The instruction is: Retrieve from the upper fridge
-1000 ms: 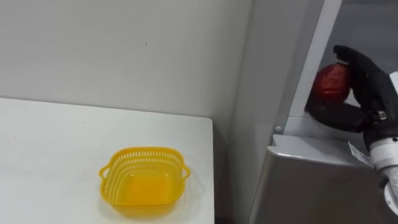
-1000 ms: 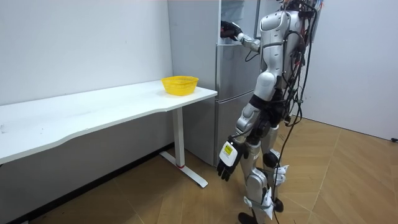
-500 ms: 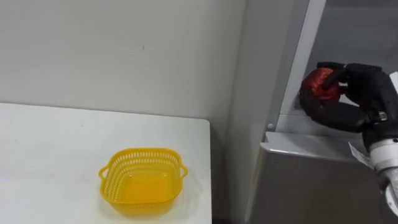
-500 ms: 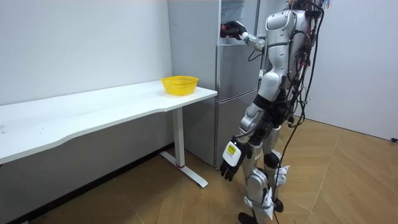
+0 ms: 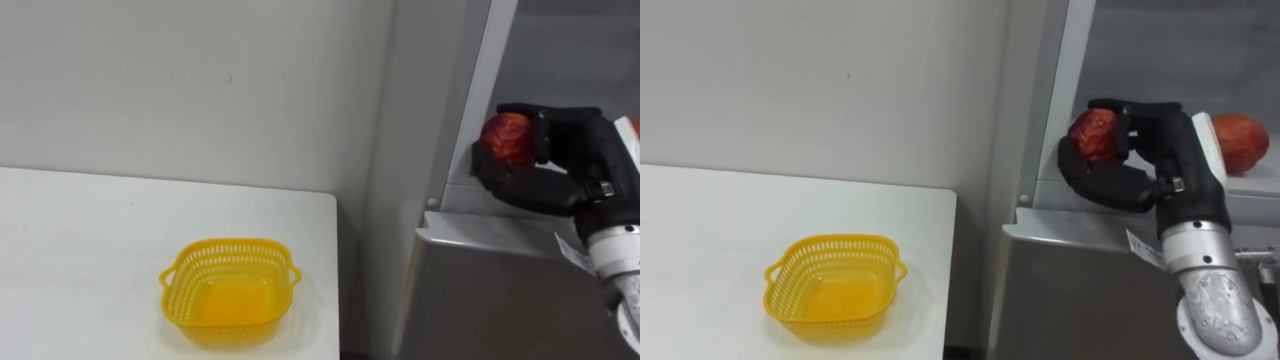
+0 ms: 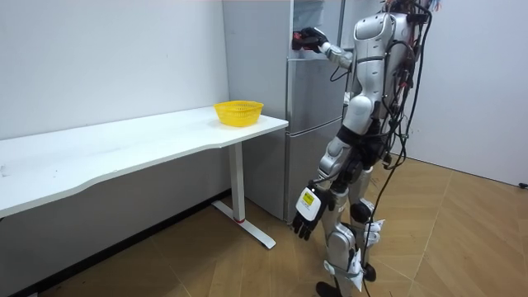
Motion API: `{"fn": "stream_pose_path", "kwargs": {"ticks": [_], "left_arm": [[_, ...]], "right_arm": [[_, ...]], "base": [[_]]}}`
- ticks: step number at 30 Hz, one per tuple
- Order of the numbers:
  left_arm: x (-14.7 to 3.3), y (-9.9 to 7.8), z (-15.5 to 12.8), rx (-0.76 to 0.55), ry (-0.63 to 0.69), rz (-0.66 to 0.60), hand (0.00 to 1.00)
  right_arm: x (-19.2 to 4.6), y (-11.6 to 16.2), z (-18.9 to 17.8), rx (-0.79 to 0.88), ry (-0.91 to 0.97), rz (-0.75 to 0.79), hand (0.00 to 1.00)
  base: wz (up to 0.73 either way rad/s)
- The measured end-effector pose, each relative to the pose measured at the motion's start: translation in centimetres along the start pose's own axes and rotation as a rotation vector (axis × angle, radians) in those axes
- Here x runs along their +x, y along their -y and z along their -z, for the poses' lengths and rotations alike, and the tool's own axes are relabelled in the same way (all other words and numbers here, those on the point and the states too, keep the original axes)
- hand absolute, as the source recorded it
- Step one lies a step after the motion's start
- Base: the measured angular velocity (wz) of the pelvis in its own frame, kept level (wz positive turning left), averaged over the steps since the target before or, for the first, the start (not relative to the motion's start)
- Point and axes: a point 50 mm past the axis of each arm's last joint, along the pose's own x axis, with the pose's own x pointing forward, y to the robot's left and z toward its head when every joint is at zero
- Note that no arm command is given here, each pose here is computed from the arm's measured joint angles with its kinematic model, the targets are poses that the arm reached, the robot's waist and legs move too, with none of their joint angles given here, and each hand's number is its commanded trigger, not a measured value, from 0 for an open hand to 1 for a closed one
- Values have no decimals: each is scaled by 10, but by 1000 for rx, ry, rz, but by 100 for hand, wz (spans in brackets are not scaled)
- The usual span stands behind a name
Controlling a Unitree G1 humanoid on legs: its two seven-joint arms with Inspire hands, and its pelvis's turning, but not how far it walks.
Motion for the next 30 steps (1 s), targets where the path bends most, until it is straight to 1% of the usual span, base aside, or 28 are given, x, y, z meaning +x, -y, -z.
{"fn": "stream_pose_path", "kwargs": {"ticks": [3,10,14,19,21,24,30], "left_arm": [[0,0,-1,8,6,-1,0],[0,2,0,12,24,6,0],[0,4,4,12,20,15,0],[0,8,11,15,-8,42,0],[0,9,11,17,-5,60,0],[1,8,7,17,16,63,0],[2,8,1,26,28,73,0]], "right_arm": [[-3,-3,-1,-19,9,32,100],[-7,-6,-4,6,21,103,100],[-18,-7,-23,-18,113,123,100],[-21,-8,-37,-60,193,171,100],[-24,-13,-47,-83,245,196,100],[-31,-22,-61,-154,342,178,100],[-43,-38,-88,-238,521,135,100]], "base": [[0],[0],[0],[0],[0],[0],[-1]]}}
